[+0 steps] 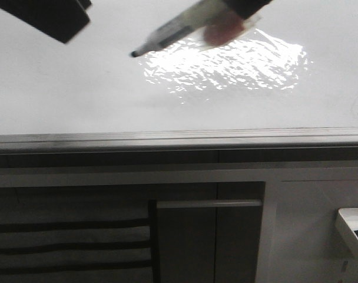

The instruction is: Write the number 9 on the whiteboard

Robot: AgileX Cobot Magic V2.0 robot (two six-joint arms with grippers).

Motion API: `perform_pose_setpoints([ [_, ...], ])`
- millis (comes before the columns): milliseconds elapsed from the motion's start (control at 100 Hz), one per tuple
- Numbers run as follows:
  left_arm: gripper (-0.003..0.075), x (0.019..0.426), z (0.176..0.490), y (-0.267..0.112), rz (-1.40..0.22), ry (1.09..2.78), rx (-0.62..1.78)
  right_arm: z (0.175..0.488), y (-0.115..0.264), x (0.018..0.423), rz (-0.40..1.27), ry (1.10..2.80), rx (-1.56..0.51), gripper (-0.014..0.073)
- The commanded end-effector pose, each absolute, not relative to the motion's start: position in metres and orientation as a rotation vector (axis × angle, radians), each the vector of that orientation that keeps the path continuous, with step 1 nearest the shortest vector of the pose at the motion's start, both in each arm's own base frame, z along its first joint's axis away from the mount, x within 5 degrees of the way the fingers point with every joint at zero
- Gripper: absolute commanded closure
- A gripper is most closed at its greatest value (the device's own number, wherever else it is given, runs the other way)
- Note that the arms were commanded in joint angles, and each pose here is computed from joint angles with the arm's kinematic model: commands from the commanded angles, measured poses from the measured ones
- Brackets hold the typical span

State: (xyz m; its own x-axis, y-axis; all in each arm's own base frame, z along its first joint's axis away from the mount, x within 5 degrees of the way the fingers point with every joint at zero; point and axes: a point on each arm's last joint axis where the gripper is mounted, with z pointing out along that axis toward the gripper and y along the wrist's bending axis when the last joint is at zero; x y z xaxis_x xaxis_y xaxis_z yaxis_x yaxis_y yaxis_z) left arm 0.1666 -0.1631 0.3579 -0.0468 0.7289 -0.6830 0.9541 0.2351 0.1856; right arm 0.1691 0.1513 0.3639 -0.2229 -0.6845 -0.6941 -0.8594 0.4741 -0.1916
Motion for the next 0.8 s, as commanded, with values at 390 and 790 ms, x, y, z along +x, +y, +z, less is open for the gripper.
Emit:
perform_pose_setpoints([
  [390, 0.0338, 0.14, 0.371, -0.073, -0.352, 1.871, 0.834, 0.359, 0.091, 0.186, 0.365, 2.078, -0.468, 0.0659],
  [790, 0.0356, 0.136, 0.367, -0.069, -0.343, 1.862, 0.787, 0.377, 0.098, 0.212, 0.379, 2.137, -0.447, 0.0659],
])
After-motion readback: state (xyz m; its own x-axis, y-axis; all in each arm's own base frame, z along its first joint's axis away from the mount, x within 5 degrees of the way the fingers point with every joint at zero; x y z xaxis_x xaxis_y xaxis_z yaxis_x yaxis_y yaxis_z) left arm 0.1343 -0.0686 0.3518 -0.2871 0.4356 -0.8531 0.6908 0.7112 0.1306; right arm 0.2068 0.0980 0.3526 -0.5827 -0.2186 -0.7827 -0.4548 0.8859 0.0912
